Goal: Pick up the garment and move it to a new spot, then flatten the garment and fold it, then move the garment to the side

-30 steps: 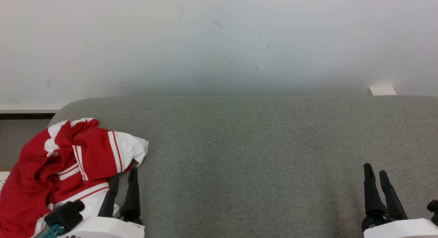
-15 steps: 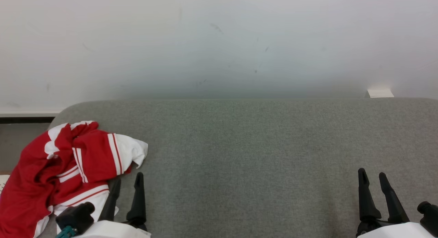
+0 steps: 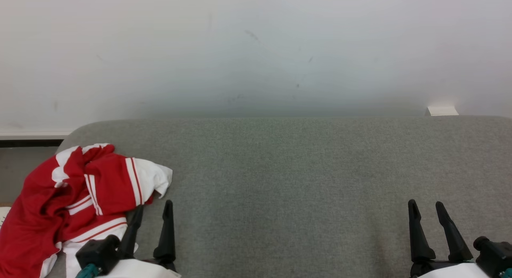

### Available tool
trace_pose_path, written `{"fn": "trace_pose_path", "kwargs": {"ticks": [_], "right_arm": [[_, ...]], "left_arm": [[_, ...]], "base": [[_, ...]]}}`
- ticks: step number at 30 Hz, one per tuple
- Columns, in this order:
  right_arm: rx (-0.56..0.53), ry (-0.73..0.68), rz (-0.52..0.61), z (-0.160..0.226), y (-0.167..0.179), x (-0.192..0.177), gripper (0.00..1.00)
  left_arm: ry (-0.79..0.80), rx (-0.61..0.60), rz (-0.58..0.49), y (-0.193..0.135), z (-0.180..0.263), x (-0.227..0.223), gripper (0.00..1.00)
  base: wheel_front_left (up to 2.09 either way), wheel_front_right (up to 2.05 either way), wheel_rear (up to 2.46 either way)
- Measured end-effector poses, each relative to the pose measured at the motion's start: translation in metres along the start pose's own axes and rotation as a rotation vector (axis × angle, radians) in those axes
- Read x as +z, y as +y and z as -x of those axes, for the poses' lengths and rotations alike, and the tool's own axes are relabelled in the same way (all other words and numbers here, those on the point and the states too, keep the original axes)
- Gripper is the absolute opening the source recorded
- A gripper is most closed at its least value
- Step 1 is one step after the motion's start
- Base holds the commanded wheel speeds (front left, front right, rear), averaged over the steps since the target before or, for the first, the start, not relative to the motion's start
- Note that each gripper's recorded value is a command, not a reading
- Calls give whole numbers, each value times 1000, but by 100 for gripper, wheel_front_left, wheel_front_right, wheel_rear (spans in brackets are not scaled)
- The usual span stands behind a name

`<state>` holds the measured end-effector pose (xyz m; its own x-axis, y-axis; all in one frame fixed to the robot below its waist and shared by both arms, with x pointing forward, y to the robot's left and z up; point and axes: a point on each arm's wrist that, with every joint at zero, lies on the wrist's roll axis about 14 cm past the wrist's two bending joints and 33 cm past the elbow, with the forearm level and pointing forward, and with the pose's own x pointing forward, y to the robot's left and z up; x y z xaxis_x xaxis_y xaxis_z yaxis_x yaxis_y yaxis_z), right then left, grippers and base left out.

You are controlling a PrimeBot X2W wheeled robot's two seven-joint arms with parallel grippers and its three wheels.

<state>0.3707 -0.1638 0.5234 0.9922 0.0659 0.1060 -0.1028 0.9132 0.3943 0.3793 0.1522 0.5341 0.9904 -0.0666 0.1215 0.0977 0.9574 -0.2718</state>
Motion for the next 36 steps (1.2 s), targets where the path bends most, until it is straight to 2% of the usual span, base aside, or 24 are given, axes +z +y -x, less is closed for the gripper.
{"fn": "trace_pose_path", "kwargs": {"ticks": [20, 36], "right_arm": [[25, 5, 123, 5, 3, -6, 100], [56, -1, 187, 7, 10, -8, 100]], "left_arm": [[-15, -31, -132, -6, 2, -2, 100], [-13, -47, -195, -8, 4, -7, 100]], "base": [[0, 0, 0], [0, 0, 0]]}}
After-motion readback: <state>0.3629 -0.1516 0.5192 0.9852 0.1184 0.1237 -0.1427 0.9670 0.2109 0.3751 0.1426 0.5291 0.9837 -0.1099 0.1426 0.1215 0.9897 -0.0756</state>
